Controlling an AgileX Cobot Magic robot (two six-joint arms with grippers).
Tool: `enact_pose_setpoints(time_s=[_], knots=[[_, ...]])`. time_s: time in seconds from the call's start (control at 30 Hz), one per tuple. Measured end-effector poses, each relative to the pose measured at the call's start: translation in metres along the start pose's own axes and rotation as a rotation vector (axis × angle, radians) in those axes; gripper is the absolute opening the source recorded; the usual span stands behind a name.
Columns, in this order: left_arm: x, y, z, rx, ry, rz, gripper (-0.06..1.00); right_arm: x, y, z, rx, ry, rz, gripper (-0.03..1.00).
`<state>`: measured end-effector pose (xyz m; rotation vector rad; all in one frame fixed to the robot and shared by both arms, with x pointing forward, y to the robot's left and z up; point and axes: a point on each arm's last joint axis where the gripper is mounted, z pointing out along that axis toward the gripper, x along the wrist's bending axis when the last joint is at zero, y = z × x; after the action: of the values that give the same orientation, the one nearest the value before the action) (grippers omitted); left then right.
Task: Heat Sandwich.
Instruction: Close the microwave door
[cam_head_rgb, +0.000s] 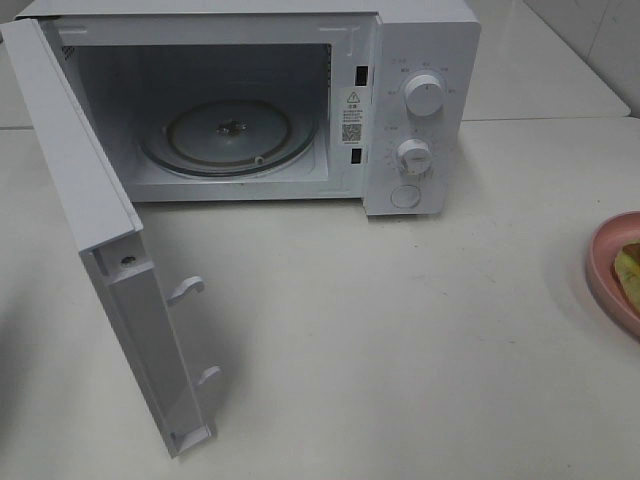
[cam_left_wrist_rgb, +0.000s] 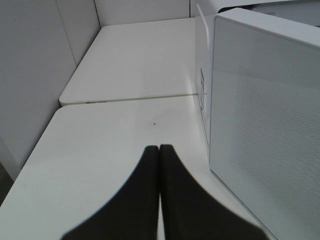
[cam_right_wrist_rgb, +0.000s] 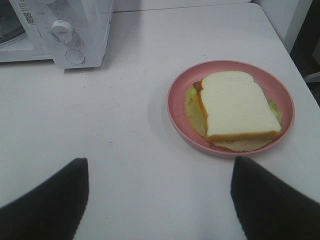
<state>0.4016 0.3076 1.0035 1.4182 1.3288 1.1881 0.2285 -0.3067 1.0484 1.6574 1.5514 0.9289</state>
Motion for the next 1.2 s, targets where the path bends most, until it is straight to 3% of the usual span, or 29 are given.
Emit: enact_pose_setpoints(time_s=[0.17, 0.33, 0.47, 0.57, 0.77, 0.9, 1.07, 1.2], knots=[[-0.002, -0.004, 0.017, -0.027, -0.020, 0.025, 0.00, 0.000, 0.000, 0.000, 0.000, 0.000, 0.000, 0.76], [-0.005, -0.017, 0.037, 0.022, -0.041, 0.009, 0.00, 0.000, 0.000, 0.000, 0.000, 0.000, 0.000, 0.76], [-0.016, -0.017, 0.053, 0.024, -0.102, 0.020, 0.00, 0.000, 0.000, 0.000, 0.000, 0.000, 0.000, 0.76], [-0.036, -0.018, 0.068, 0.035, -0.206, 0.070, 0.00, 0.000, 0.000, 0.000, 0.000, 0.000, 0.000, 0.76], [-0.066, -0.019, 0.088, 0.045, -0.333, 0.123, 0.00, 0.000, 0.000, 0.000, -0.001, 0.000, 0.000, 0.76], [-0.073, -0.018, 0.097, 0.048, -0.345, 0.112, 0.00, 0.000, 0.000, 0.000, -0.001, 0.000, 0.000, 0.76], [-0.098, -0.012, 0.109, 0.020, -0.428, 0.141, 0.00, 0.000, 0.000, 0.000, -0.001, 0.000, 0.000, 0.76], [-0.109, -0.009, 0.113, 0.009, -0.456, 0.142, 0.00, 0.000, 0.000, 0.000, -0.001, 0.000, 0.000, 0.76]])
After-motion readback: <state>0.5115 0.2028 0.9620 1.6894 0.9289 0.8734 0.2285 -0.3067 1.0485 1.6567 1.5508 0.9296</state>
